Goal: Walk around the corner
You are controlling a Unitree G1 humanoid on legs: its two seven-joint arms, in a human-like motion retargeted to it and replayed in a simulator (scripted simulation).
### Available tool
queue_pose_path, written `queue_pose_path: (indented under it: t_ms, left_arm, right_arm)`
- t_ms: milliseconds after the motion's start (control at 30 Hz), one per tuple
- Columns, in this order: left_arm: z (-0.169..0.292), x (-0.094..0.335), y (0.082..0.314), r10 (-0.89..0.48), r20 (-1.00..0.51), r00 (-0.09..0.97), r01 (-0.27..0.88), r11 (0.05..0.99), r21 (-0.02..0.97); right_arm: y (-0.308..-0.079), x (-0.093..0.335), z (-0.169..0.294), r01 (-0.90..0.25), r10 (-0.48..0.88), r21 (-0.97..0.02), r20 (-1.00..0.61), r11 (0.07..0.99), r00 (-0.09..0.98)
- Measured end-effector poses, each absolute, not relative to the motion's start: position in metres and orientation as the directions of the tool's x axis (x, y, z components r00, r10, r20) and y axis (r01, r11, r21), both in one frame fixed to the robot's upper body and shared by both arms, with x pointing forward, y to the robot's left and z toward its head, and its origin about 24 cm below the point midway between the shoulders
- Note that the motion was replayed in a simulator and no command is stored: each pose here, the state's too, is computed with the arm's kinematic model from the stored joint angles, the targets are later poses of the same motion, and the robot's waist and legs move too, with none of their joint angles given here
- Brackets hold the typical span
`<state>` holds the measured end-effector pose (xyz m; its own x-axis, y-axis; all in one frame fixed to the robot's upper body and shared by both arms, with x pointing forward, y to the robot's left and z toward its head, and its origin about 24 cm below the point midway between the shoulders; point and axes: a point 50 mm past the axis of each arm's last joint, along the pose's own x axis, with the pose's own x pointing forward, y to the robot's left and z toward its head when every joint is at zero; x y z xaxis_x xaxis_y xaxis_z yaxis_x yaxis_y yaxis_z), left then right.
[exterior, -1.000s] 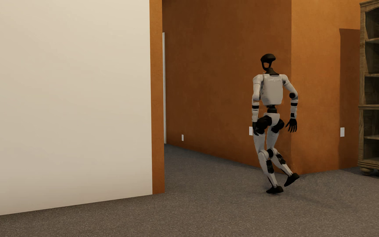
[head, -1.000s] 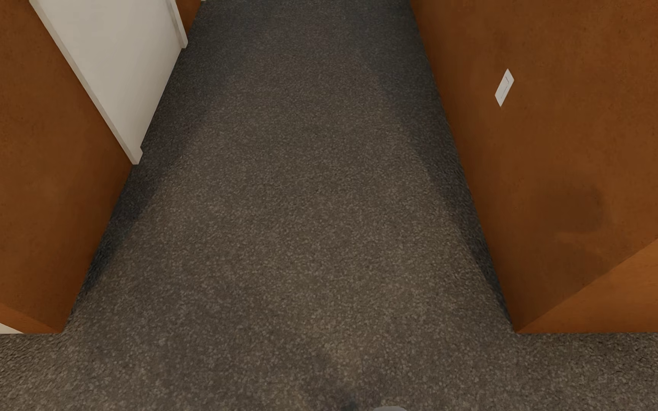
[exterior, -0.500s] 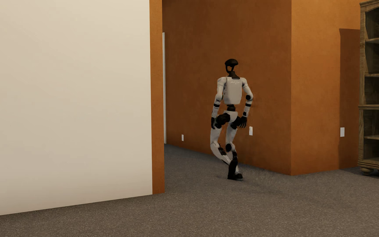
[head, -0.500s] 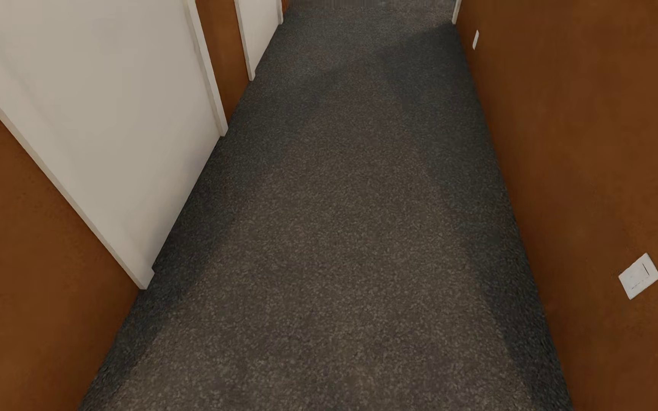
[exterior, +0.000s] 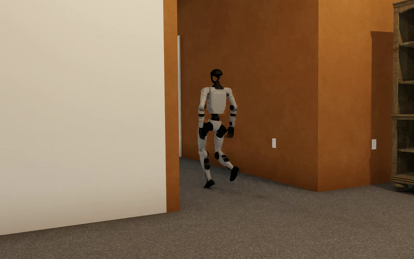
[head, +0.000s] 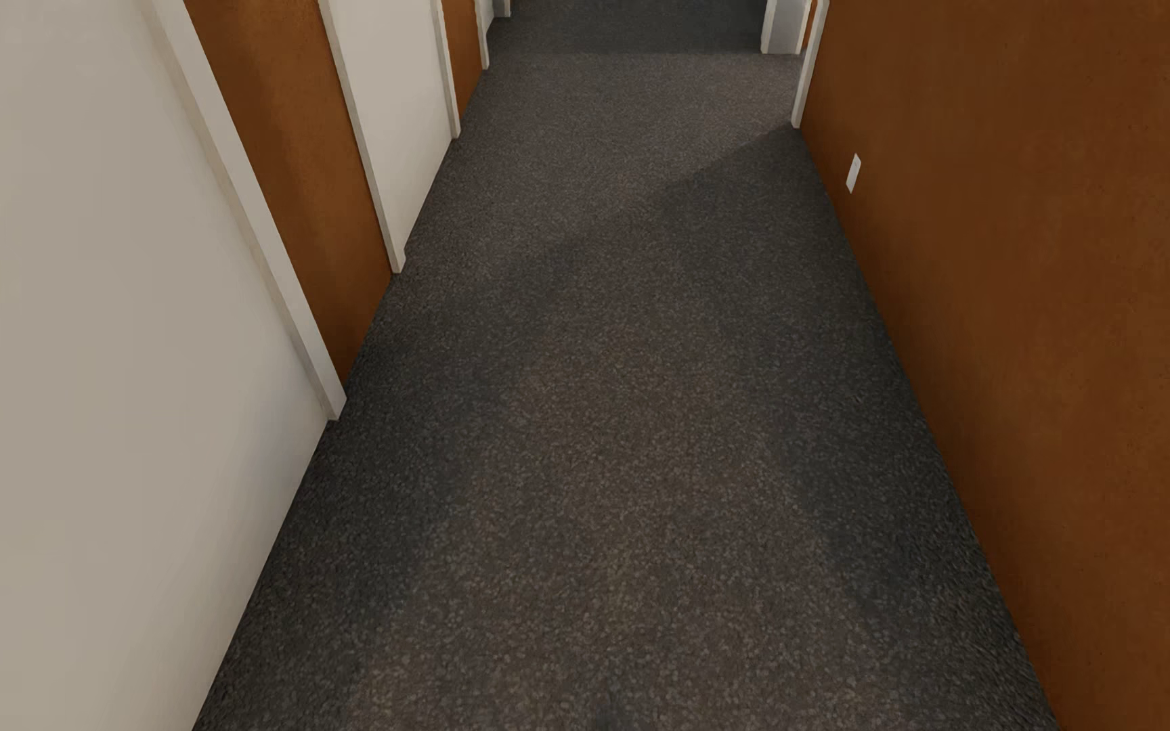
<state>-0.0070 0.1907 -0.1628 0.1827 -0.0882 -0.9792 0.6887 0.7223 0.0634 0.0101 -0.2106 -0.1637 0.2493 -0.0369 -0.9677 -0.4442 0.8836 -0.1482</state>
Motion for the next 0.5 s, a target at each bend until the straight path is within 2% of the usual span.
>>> queue_pose_path:
  t_ms: [100,167,233,333,400,433,467,500]
  left_arm:
    - [-0.140,0.090,0.194,-0.107,-0.866,0.489,0.580,0.781,0.231]
    - [-0.115,0.147,0.205,-0.072,-0.752,0.655,0.462,0.826,0.323]
    - [-0.087,0.188,0.214,-0.047,-0.637,0.769,0.367,0.849,0.380]
    - [-0.085,0.183,0.217,-0.021,-0.621,0.783,0.309,0.880,0.360]
    - [-0.113,0.144,0.210,-0.027,-0.736,0.676,0.364,0.881,0.302]
    - [-0.127,0.125,0.208,-0.005,-0.788,0.615,0.343,0.902,0.262]
    - [-0.141,0.106,0.203,-0.014,-0.848,0.530,0.403,0.884,0.238]
    - [-0.151,0.084,0.193,-0.070,-0.896,0.438,0.557,0.804,0.209]
  right_arm:
    - [-0.220,-0.053,-0.160,-0.461,-0.068,-0.099,-0.994,0.882,0.083]
    - [-0.224,-0.076,-0.155,-0.460,-0.080,-0.085,-0.996,0.884,0.029]
    - [-0.225,-0.084,-0.154,-0.464,-0.085,-0.077,-0.996,0.883,0.003]
    - [-0.229,-0.093,-0.153,-0.409,-0.115,-0.094,-0.993,0.908,-0.027]
    - [-0.229,-0.093,-0.154,-0.400,-0.120,-0.096,-0.992,0.911,-0.036]
    - [-0.227,-0.074,-0.156,-0.380,-0.110,-0.114,-0.993,0.918,0.033]
    - [-0.230,-0.057,-0.159,-0.371,-0.119,-0.137,-0.990,0.918,0.071]
    - [-0.224,-0.020,-0.160,-0.390,-0.084,-0.155,-0.978,0.908,0.191]
